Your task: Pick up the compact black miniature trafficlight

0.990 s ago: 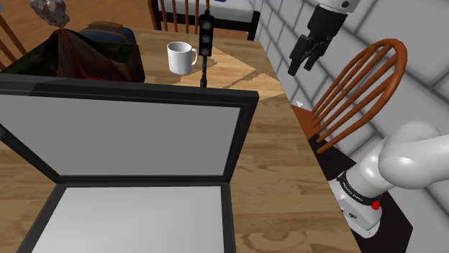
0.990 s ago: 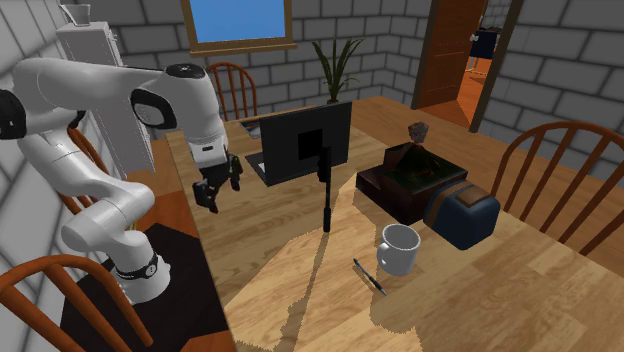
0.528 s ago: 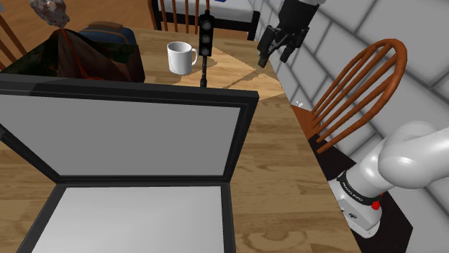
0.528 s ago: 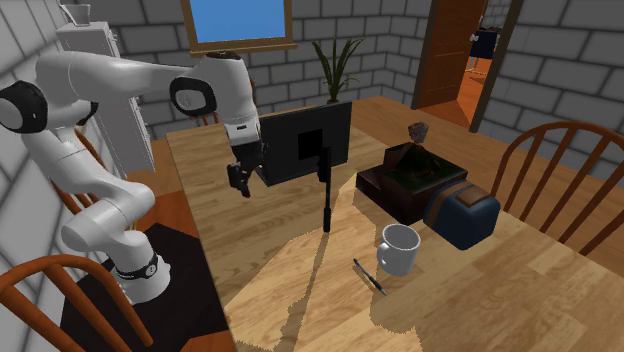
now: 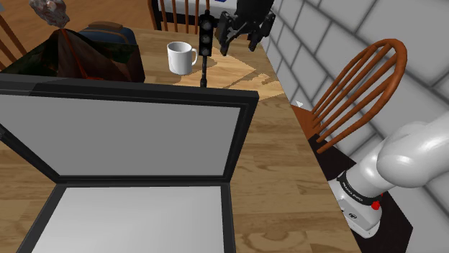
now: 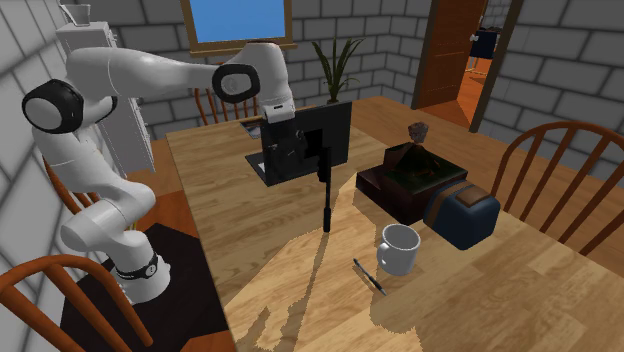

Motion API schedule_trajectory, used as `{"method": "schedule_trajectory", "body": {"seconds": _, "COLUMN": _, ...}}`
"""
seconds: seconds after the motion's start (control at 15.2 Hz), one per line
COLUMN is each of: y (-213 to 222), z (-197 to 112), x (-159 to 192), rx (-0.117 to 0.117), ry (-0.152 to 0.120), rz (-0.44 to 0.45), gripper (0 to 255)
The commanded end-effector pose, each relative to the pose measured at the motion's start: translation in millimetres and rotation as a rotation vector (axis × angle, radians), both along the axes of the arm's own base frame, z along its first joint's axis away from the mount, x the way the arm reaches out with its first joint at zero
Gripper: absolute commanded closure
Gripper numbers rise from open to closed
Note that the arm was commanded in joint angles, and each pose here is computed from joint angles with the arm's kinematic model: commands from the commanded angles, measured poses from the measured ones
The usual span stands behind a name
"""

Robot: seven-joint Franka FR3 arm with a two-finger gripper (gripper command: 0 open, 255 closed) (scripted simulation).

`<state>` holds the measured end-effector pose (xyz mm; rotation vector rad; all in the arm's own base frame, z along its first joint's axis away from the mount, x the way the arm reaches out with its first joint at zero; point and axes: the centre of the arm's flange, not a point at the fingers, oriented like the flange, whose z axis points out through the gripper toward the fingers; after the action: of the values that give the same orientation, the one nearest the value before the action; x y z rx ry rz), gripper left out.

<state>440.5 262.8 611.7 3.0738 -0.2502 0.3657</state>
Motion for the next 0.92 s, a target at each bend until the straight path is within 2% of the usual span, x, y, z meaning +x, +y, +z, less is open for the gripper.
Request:
{"method": "schedule_trajectory", "body": {"seconds": 0.0, "y": 21.4, "z": 3.2, "x": 15.3, "rx": -0.015, "ry": -0.032, "rz": -0.026, "gripper": 0}}
{"method": "schedule_trajectory", "body": {"seconds": 0.33, "y": 70.5, "z": 12.9, "x": 48.0, "rx": -0.054, "ry": -0.101, "rz": -0.076, "gripper": 0}}
{"method": "schedule_trajectory", "body": {"seconds": 0.86, "y": 70.5, "z": -27.1, "x": 48.0, "rx": -0.054, "ry": -0.101, "rz": -0.076, "gripper": 0}}
